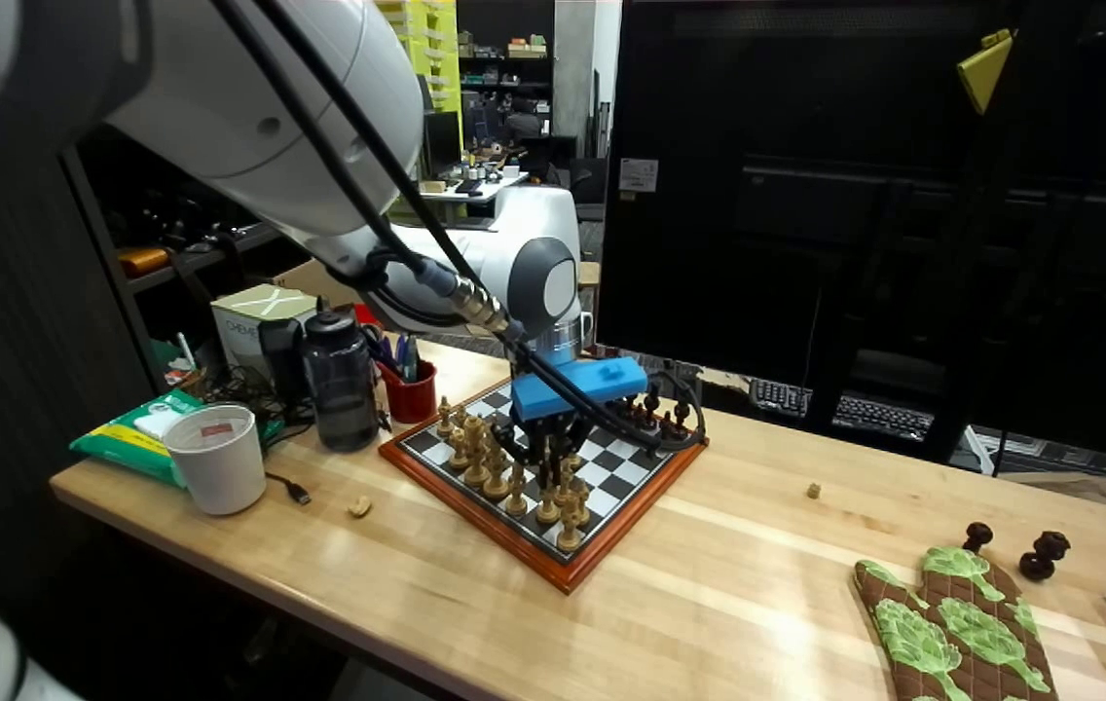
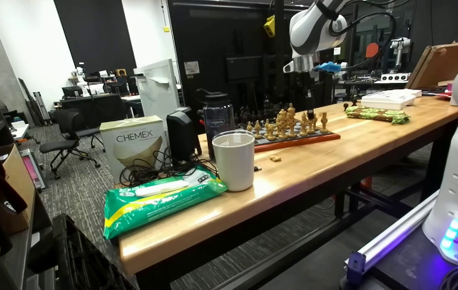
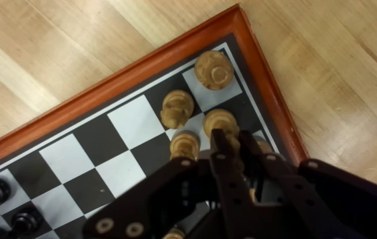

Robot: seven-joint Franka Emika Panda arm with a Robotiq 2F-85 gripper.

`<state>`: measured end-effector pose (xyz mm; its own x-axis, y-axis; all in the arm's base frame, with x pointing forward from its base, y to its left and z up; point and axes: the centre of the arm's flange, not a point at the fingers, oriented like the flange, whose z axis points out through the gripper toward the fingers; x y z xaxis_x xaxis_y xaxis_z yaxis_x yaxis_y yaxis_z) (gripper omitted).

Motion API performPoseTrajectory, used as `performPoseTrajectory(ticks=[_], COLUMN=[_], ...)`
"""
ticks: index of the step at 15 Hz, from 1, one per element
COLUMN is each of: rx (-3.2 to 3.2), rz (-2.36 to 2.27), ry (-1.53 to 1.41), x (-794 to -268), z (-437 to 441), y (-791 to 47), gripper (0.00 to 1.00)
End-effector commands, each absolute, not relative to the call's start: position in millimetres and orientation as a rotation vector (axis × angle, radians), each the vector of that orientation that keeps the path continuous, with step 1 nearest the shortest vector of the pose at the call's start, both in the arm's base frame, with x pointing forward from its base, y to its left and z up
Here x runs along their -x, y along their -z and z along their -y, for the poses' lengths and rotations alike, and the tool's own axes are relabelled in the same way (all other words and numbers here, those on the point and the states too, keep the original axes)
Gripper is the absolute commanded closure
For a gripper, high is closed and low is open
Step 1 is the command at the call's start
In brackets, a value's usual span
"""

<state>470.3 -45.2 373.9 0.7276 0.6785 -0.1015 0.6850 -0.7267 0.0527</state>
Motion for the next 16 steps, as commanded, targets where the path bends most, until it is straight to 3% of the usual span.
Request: performPoseTrajectory(ticks=[1, 16], rx=[-2.836, -2.836], rz=[-1.147, -1.099], ry=[0.118, 0.04], x=[-467, -452], z=[47, 48], y=[-384, -421], gripper=[0.96, 0.96])
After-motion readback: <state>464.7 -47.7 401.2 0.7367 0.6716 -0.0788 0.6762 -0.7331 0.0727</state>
